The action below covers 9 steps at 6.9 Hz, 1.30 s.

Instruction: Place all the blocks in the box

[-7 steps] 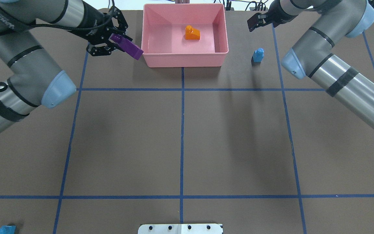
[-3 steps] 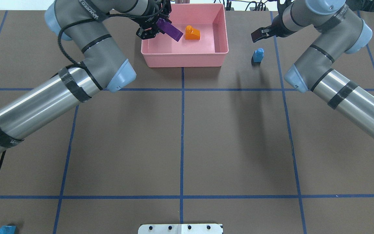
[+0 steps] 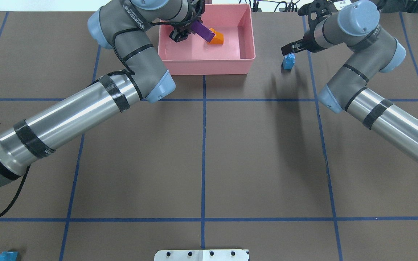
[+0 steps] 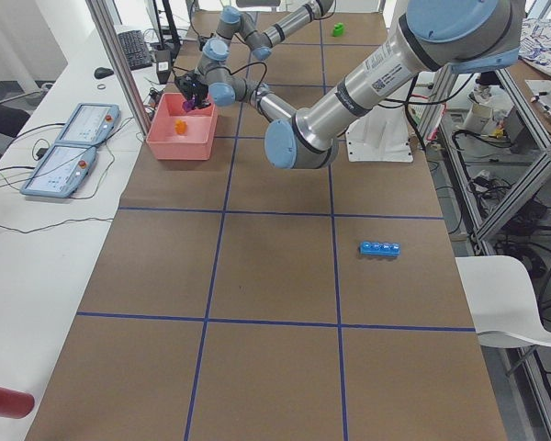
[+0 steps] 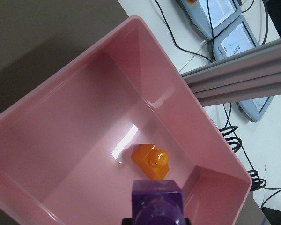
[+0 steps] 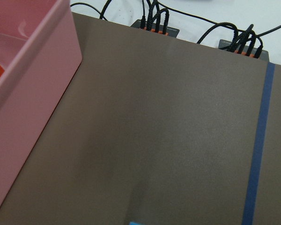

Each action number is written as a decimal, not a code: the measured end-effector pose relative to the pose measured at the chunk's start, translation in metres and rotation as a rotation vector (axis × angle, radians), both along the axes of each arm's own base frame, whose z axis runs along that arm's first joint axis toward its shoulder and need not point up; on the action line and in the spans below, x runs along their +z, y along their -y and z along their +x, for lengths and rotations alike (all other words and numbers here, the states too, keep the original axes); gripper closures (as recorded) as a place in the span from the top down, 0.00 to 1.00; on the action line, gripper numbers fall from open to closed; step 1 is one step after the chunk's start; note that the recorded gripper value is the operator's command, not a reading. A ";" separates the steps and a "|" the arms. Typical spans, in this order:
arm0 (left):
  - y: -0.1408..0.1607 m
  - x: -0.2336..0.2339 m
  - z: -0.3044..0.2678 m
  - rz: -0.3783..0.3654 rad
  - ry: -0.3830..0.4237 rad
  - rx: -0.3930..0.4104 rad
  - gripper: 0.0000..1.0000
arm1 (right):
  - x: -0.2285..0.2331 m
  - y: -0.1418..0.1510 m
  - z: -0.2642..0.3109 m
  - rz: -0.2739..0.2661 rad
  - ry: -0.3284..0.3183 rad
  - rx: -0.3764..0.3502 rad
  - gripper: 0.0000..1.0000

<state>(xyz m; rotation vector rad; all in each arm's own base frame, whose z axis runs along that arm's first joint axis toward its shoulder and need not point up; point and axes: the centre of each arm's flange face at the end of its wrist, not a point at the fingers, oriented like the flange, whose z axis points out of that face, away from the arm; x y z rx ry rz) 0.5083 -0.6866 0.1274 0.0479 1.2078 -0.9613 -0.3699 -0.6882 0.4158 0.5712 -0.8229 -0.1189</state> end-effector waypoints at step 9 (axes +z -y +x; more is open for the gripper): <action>0.007 0.022 0.029 -0.006 0.080 -0.049 0.99 | 0.010 -0.002 -0.052 -0.002 -0.055 0.001 0.34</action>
